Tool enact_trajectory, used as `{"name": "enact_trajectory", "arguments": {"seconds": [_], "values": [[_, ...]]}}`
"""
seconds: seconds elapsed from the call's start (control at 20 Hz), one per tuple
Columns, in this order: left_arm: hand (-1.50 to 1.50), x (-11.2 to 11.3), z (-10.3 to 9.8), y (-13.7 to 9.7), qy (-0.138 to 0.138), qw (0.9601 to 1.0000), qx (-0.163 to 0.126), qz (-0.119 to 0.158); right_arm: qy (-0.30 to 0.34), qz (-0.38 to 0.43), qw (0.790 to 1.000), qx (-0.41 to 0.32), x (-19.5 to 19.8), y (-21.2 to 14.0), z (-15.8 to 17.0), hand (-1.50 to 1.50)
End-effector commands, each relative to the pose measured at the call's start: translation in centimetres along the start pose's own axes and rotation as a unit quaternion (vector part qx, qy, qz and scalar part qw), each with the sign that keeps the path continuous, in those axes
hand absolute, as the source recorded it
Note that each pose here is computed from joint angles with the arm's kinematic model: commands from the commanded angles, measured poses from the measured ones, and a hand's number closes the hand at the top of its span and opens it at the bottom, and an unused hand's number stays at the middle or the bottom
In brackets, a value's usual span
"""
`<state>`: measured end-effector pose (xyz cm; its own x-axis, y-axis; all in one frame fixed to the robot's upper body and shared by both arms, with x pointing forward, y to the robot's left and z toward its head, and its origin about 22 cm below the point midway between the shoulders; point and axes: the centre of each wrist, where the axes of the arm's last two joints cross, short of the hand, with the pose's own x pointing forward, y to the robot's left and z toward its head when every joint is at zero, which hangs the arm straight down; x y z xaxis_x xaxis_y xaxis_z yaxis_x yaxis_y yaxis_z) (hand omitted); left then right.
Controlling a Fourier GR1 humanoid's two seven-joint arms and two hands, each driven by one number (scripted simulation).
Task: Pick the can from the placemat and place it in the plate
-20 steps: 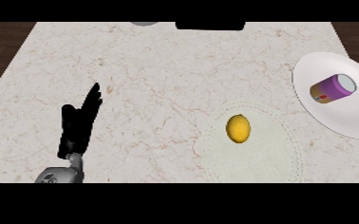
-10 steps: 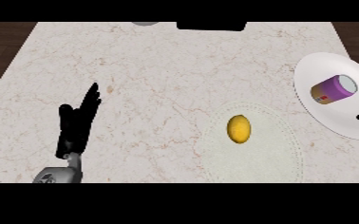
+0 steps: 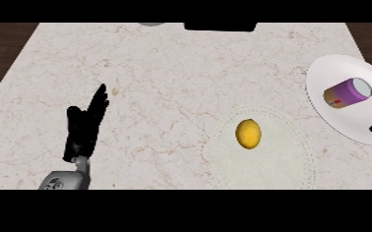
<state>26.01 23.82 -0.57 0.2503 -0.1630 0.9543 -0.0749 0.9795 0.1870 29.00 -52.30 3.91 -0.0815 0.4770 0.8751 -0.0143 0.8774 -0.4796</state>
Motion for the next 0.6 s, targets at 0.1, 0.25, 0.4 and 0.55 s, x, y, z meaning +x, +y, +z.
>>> {"name": "enact_trajectory", "arguments": {"seconds": [0.1,0.25,0.4,0.55], "values": [[0.0,-0.4,0.2,0.1,0.005,0.9999,-0.01,0.001,-0.039,-0.026,0.999,0.009,0.0,-1.0,0.7,-1.5],[0.0,0.3,-0.2,1.4,-0.002,0.9999,0.002,-0.013,-0.03,-0.019,0.999,0.008,0.1,-2.7,2.1,-1.5],[0.0,-0.9,0.1,-0.1,0.001,1.0,-0.001,0.0,-0.027,-0.012,1.0,0.005,-0.1,-2.6,2.4,-1.5],[0.0,0.2,0.2,1.1,0.001,1.0,0.0,0.001,-0.015,-0.005,1.0,-0.014,-0.1,-3.0,2.8,-1.5]]}}
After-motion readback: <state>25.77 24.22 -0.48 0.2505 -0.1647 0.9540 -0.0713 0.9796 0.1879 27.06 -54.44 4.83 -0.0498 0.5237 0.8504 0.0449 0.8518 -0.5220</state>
